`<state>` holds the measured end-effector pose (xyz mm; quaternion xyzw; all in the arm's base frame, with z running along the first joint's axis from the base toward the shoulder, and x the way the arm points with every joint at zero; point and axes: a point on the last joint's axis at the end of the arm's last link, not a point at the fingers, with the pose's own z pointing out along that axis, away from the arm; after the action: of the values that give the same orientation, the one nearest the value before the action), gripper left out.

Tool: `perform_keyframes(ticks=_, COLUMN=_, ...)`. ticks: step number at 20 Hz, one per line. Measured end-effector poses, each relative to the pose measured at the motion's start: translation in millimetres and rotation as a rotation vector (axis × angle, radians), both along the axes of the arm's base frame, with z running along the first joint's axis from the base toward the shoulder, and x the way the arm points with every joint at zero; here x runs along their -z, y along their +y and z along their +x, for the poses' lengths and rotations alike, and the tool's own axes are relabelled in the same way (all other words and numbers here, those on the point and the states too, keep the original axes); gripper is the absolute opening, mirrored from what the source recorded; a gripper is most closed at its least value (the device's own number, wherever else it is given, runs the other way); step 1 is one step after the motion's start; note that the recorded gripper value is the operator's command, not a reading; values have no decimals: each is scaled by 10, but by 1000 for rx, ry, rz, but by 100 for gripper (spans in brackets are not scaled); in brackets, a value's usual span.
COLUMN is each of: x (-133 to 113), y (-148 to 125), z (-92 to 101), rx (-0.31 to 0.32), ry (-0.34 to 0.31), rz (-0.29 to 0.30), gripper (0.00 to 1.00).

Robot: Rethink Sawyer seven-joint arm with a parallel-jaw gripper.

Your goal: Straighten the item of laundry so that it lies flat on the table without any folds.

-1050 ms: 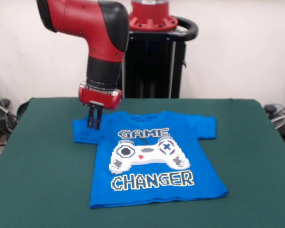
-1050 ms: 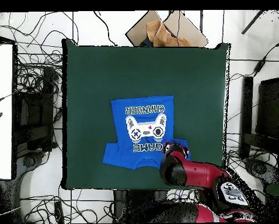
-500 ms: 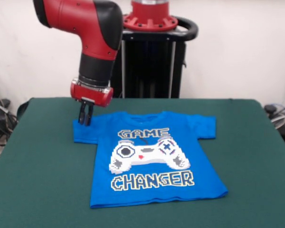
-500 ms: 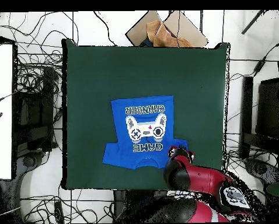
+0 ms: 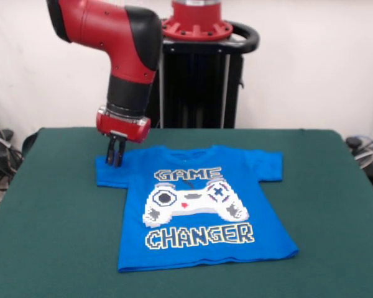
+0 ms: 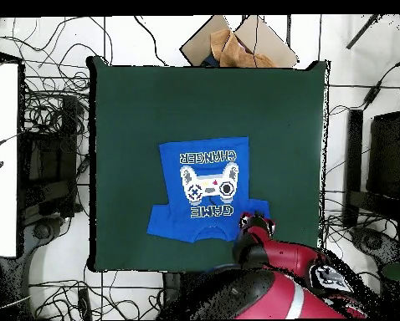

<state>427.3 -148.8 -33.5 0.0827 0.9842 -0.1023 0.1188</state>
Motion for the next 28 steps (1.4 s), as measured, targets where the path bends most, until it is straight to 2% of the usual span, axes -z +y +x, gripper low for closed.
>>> perform_keyframes(ticks=10, x=108, y=200, z=-83, rx=-42, ry=4, rz=-41, gripper=0)
perform_keyframes(ticks=19, x=113, y=89, z=-163, rx=-23, ry=2, rz=-75, gripper=0)
perform_keyframes(ticks=28, x=68, y=-30, z=-162, rx=-31, ry=-77, rz=-166, gripper=0)
